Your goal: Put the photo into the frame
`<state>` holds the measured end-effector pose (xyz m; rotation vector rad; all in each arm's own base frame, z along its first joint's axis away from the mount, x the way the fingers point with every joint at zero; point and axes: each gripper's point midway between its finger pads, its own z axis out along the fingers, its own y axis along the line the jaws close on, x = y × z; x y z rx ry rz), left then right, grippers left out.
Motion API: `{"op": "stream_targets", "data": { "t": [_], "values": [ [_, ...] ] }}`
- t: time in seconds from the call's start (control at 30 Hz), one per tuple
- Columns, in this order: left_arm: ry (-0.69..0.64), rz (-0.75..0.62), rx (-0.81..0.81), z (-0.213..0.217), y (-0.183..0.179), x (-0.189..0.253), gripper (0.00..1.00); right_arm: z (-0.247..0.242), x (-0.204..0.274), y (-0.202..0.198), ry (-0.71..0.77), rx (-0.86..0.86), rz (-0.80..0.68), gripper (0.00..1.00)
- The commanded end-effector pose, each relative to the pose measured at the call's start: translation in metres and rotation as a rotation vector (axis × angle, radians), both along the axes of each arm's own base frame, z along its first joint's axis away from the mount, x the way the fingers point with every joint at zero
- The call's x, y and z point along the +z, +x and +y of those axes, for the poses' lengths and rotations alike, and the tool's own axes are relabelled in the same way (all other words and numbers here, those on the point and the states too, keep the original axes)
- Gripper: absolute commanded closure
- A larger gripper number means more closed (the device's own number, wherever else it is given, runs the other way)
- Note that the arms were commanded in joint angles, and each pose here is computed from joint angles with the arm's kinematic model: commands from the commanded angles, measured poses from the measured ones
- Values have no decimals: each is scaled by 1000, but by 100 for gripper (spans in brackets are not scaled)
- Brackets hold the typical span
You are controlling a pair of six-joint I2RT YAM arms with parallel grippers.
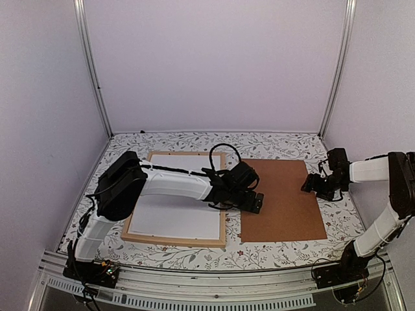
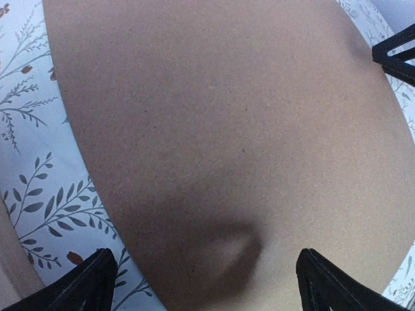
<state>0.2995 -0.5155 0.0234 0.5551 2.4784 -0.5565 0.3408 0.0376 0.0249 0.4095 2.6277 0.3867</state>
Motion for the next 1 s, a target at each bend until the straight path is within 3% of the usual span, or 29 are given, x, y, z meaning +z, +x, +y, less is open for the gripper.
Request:
{"op": "stream_targets", "data": {
  "t": [0.0,0.27,0.97],
  "values": [
    [54,95,17,13,-8,-40,0,6,-10,-5,41,11,24,21],
    [18,132,9,10,-17,-45,1,16,-9,-7,98,33,23,23],
    [-17,131,28,16,-15,-39,2,72,76,-10,437,207,-128,35]
  ]
}}
